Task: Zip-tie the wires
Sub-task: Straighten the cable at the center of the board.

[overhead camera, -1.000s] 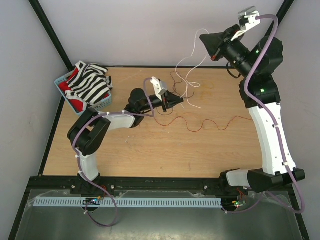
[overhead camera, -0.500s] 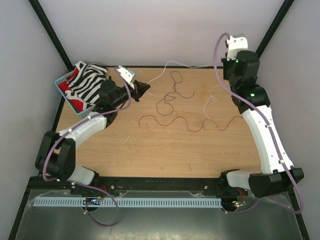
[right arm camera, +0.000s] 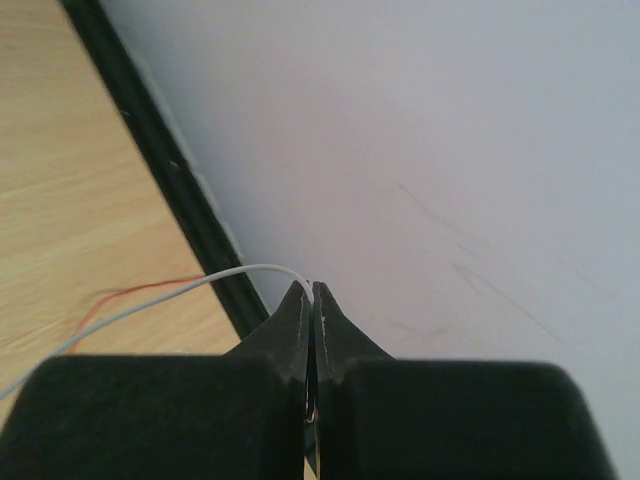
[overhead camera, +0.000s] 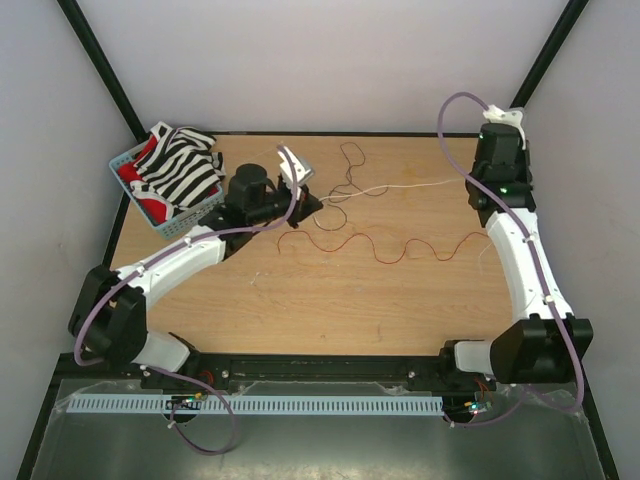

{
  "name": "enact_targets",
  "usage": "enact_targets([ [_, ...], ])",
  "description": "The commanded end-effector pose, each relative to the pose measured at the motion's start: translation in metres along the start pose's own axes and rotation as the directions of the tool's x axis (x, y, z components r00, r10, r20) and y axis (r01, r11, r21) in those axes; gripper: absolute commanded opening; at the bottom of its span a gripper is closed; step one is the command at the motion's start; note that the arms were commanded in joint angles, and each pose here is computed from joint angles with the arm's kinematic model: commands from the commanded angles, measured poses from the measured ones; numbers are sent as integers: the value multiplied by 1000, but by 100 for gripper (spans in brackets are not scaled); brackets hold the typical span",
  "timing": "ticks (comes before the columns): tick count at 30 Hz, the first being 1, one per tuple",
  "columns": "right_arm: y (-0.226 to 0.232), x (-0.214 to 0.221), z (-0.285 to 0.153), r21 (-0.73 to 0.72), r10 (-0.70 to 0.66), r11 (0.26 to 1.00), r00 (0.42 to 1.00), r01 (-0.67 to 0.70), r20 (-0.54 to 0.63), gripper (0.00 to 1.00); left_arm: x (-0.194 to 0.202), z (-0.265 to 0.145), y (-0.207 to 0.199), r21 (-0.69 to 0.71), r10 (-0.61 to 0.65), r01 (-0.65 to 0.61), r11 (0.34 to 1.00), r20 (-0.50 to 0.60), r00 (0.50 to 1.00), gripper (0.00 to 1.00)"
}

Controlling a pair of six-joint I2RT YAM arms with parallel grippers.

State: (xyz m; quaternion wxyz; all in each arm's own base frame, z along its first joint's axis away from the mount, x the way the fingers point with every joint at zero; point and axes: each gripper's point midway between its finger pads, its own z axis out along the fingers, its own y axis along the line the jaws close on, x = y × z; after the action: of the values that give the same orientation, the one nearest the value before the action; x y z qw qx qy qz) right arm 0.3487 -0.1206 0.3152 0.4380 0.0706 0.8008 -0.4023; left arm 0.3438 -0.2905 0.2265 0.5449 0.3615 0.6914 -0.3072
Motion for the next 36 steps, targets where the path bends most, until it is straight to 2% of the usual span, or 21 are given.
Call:
enact_targets([
  [1,-48,17,4,178,73,982,997,-68,-26,3,-4,12,-18,63,21,-19,998,-24,999,0],
  [3,-59,22,6,217,84,973,996,-74,-35,2,-3,16,-24,89,5,-3,996,-31,999,0],
  [6,-49,26,12,182,99,979,995,-94,-18,1,0,17,-28,98,-10,14,995,-45,999,0],
  [11,4,60,34,56,78,996,993,-73,-91,1,18,17,-23,67,-44,51,996,-111,993,0],
  [15,53,94,47,-63,64,995,981,-77,-182,0,43,19,-16,29,-120,128,991,-196,973,0],
  [21,113,117,55,-209,70,969,960,-130,-272,0,73,10,12,-118,-281,257,959,-300,912,0],
  [27,169,142,53,-344,-4,932,946,-114,-325,0,104,-16,36,-248,-379,299,922,-403,833,0],
  [31,203,164,47,-407,-80,910,936,-72,-343,0,121,-27,49,-316,-417,298,901,-442,794,0],
  [36,221,178,47,-437,-120,898,927,-51,-355,0,134,-37,58,-379,-428,255,890,-501,752,0],
])
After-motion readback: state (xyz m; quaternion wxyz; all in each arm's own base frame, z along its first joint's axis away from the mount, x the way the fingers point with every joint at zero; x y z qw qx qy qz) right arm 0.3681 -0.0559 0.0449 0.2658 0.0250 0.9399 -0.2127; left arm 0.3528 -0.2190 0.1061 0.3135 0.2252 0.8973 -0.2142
